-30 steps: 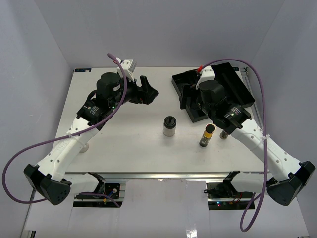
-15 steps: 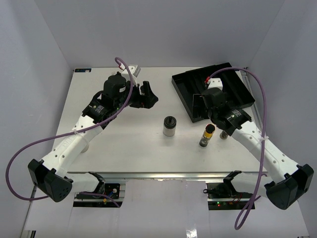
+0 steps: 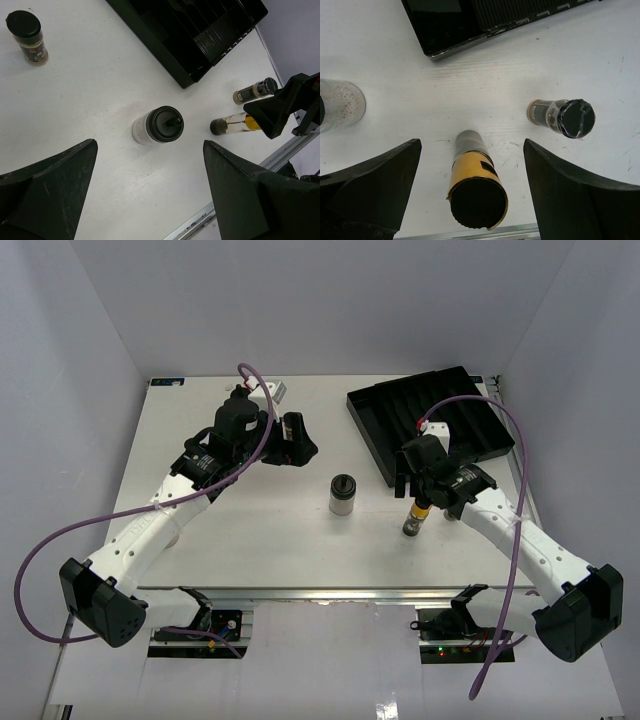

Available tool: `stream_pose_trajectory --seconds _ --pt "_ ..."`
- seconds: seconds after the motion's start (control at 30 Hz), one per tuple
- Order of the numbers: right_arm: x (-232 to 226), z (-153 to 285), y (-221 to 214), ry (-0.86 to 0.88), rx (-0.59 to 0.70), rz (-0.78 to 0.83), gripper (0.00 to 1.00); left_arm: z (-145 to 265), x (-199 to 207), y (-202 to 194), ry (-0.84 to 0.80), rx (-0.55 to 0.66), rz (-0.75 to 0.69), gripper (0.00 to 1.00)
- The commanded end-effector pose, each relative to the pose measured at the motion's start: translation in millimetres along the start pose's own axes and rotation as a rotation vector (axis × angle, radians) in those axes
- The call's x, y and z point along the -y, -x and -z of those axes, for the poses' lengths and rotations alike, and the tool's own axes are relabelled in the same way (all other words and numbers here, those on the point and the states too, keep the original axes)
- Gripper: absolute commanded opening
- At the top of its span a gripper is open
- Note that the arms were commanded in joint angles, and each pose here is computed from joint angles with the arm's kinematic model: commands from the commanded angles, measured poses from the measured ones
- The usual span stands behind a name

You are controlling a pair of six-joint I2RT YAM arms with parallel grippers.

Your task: Organize the condiment bottles

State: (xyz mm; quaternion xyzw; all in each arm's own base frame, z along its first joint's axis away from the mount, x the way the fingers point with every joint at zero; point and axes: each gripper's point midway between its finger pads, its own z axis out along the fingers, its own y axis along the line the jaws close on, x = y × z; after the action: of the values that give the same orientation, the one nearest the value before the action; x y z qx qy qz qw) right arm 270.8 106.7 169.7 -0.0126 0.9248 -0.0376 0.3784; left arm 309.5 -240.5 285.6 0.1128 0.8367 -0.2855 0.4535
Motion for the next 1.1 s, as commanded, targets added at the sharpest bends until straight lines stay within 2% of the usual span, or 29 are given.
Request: stream_pose_trajectory --seconds 0.0,0.47,0.63,0.7,0.77,0.8,0.9,1.07 --pt "12 2 -7 -0.032 0.002 -0.039 0.88 13 4 7 -0.01 0.038 -0.006 0.98" --pt "6 -5 -25 0.007 -0.03 -0.039 0.71 18 3 4 -0.008 0.037 0.007 0.98" --pt "9 -4 -24 -0.007 -0.033 -0.027 0.51 18 3 3 -0.006 0.032 0.008 0.98" --pt "11 -3 -19 -0.016 -0.018 -0.022 0.37 17 3 3 -0.005 0.032 0.006 0.98" --pt "11 1 -8 -0.022 -0.001 -0.023 0.14 17 3 5 -0.005 0.034 0.004 0.98" --pt "11 3 -1 -0.029 0.011 -0.024 0.08 17 4 6 -0.006 0.035 0.003 0.98" --pt "16 9 24 -0.067 0.059 -0.022 0.08 18 5 9 -0.01 0.038 -0.001 0.98" --pt "25 8 91 -0.094 0.145 -0.037 0.08 17 9 14 -0.025 0.045 -0.005 0.98"
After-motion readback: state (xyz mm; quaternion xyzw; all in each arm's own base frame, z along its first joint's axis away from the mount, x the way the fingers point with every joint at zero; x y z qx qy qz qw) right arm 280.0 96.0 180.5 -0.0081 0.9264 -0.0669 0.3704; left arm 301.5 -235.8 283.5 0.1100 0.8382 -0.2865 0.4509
